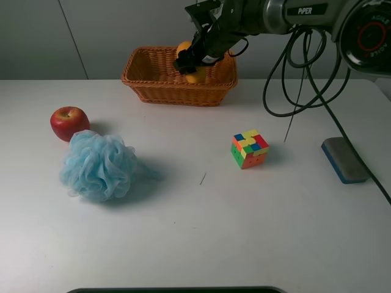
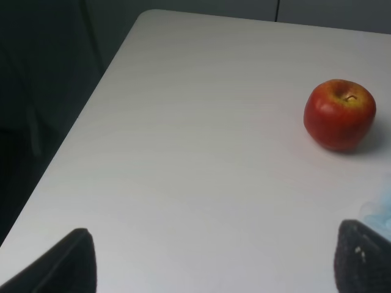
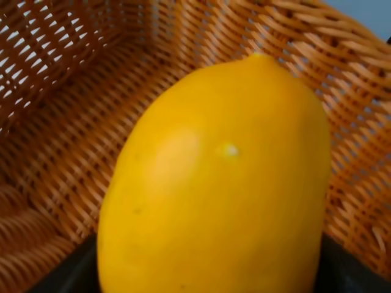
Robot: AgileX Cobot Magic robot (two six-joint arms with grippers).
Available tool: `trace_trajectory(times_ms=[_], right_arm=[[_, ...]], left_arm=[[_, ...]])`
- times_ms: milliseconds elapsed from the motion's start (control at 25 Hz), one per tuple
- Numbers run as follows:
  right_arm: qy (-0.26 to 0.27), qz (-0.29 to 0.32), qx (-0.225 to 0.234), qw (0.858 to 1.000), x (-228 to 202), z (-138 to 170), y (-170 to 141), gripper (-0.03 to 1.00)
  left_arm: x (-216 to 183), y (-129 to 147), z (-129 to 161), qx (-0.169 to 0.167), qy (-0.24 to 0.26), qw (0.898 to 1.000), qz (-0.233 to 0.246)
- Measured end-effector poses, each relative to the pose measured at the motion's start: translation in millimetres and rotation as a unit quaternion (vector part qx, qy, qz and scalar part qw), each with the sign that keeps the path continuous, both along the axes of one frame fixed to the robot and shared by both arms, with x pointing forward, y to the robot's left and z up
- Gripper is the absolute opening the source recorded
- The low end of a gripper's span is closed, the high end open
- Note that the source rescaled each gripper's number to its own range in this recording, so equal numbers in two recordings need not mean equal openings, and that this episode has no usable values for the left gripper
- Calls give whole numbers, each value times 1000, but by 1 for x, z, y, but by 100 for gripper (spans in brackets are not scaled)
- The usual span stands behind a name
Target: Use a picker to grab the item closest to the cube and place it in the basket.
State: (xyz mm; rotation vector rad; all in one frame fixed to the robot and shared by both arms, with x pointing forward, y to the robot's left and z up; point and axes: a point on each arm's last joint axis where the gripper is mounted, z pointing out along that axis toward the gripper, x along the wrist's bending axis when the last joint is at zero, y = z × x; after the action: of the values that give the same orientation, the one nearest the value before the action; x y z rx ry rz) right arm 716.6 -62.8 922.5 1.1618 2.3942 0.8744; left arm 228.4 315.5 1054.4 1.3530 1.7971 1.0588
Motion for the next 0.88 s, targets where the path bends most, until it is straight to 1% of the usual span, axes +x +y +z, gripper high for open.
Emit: trace_trajectory(times_ms=[40, 80, 120, 160, 200, 240, 320, 480, 600, 680, 720, 800, 880], right_arm=[[-4, 2, 0, 1000, 0, 0, 0, 0], [-7, 4, -1, 1000, 1, 1, 0, 5], [-10, 5, -1, 1000, 1, 1, 0, 30], [-13, 6, -1, 1000, 1, 2, 0, 70], [-16, 7, -2, 1000, 2, 2, 0, 87], [-20, 8, -2, 1000, 2, 3, 1, 93], [-22, 10, -3, 1000, 3, 3, 1, 98], [-22, 12, -5, 1000, 3, 5, 1, 99], [-15, 25, -17, 999, 3, 14, 1, 99], [-14, 27, -18, 999, 2, 32, -3, 100], [-18, 26, -15, 999, 0, 45, -6, 100], [-28, 15, -10, 999, -1, 76, -21, 100], [-51, -3, -6, 999, -5, 118, -45, 100]], left_arm=[[0, 0, 0, 0, 0, 1000, 0], [0, 0, 0, 0, 0, 1000, 0], [0, 0, 0, 0, 0, 1000, 0], [0, 0, 0, 0, 0, 1000, 0], [0, 0, 0, 0, 0, 1000, 0], [0, 0, 0, 0, 0, 1000, 0], [0, 0, 0, 0, 0, 1000, 0], [0, 0, 0, 0, 0, 1000, 0], [0, 0, 0, 0, 0, 1000, 0], [0, 0, 0, 0, 0, 1000, 0], [0, 0, 0, 0, 0, 1000, 0], [0, 0, 0, 0, 0, 1000, 0], [0, 0, 0, 0, 0, 1000, 0]])
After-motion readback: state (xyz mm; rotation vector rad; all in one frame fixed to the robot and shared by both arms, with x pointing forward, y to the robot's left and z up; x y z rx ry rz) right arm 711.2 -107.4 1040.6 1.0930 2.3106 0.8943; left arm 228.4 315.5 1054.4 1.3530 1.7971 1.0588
